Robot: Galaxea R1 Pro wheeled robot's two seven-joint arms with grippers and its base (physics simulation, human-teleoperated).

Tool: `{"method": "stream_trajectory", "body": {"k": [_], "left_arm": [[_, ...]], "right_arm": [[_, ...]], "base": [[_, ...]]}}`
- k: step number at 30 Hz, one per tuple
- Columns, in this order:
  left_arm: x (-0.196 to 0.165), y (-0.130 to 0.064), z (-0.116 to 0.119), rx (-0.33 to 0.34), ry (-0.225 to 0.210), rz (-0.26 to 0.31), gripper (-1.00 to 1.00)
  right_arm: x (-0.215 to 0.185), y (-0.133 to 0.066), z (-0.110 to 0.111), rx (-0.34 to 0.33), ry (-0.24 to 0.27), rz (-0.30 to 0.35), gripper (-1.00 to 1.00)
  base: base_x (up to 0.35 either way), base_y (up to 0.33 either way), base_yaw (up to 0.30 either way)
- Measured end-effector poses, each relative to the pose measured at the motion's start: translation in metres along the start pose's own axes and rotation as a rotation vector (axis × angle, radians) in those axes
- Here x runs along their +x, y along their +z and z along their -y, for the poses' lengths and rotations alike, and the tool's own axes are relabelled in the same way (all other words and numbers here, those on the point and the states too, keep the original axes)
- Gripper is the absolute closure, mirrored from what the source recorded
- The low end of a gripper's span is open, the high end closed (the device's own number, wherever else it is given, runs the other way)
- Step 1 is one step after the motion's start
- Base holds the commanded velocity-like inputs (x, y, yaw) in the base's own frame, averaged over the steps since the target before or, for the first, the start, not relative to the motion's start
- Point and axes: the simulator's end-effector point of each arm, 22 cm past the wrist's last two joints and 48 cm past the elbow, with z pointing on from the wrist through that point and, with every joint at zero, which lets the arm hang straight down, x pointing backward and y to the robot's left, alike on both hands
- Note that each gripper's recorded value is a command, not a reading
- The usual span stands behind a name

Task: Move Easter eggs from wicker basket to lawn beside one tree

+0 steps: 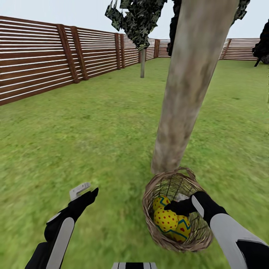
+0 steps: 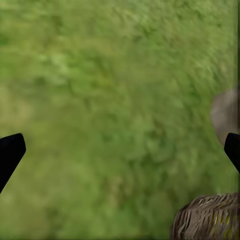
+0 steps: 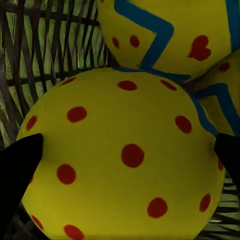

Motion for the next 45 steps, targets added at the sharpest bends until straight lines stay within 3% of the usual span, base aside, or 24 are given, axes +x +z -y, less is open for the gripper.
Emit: {"method": "stream_trajectory", "body": {"k": [6, 8, 10, 14, 21, 23, 26, 28, 30, 32, 39, 42, 45], "left_arm": [[-0.008, -0.007, 0.006, 0.013, 0.0, 0.018, -1.0], [-0.011, -0.009, 0.008, 0.016, 0.0, 0.024, -1.0], [-0.014, -0.012, 0.009, 0.02, 0.0, 0.03, -1.0], [-0.019, -0.016, 0.013, 0.027, 0.001, 0.041, -1.0], [-0.028, -0.024, 0.02, 0.041, 0.002, 0.062, -1.0], [-0.028, -0.025, 0.02, 0.04, 0.002, 0.063, -1.0], [-0.028, -0.024, 0.018, 0.038, 0.003, 0.06, -1.0], [-0.025, -0.022, 0.016, 0.033, 0.002, 0.054, -1.0], [-0.023, -0.021, 0.015, 0.03, 0.002, 0.05, -1.0], [-0.023, -0.021, 0.014, 0.029, 0.003, 0.049, -1.0], [-0.023, -0.021, 0.013, 0.028, 0.001, 0.048, -1.0], [-0.022, -0.02, 0.013, 0.028, 0.001, 0.047, -1.0], [-0.022, -0.02, 0.012, 0.026, -0.001, 0.047, -1.0]], "right_arm": [[-0.008, -0.012, -0.005, 0.006, -0.021, 0.026, 1.0], [-0.025, -0.018, -0.009, 0.014, -0.056, 0.087, 1.0], [-0.045, -0.026, -0.003, 0.073, -0.093, 0.163, 1.0], [-0.061, -0.035, -0.003, 0.12, -0.128, 0.235, 1.0], [-0.067, -0.045, -0.01, 0.157, -0.171, 0.262, 1.0], [-0.073, -0.044, -0.009, 0.207, -0.196, 0.286, 1.0], [-0.097, -0.052, -0.003, 0.328, -0.218, 0.408, 1.0], [-0.109, -0.06, -0.004, 0.35, -0.225, 0.457, 1.0], [-0.128, -0.08, -0.016, 0.358, -0.24, 0.546, 1.0], [-0.116, -0.097, -0.027, 0.368, -0.245, 0.6, 1.0], [-0.088, -0.167, -0.071, 0.347, -0.251, 0.637, 1.0], [-0.099, -0.199, -0.087, 0.375, -0.263, 0.719, 1.0], [-0.104, -0.216, -0.127, 0.364, -0.244, 0.803, 1.0]], "base": [[-0.033, 0.0, 0.0], [-0.256, 0.0, 0.0], [-0.067, 0.0, 0.0], [-0.203, 0.0, 0.0], [-0.156, 0.0, 0.0], [-0.015, 0.0, 0.0], [-0.003, 0.0, 0.0], [0.0, 0.0, 0.0], [0.0, 0.0, 0.0], [0.0, 0.0, 0.0], [0.0, 0.0, 0.0], [0.0, 0.019, 0.0], [0.0, 0.222, 0.0]]}}
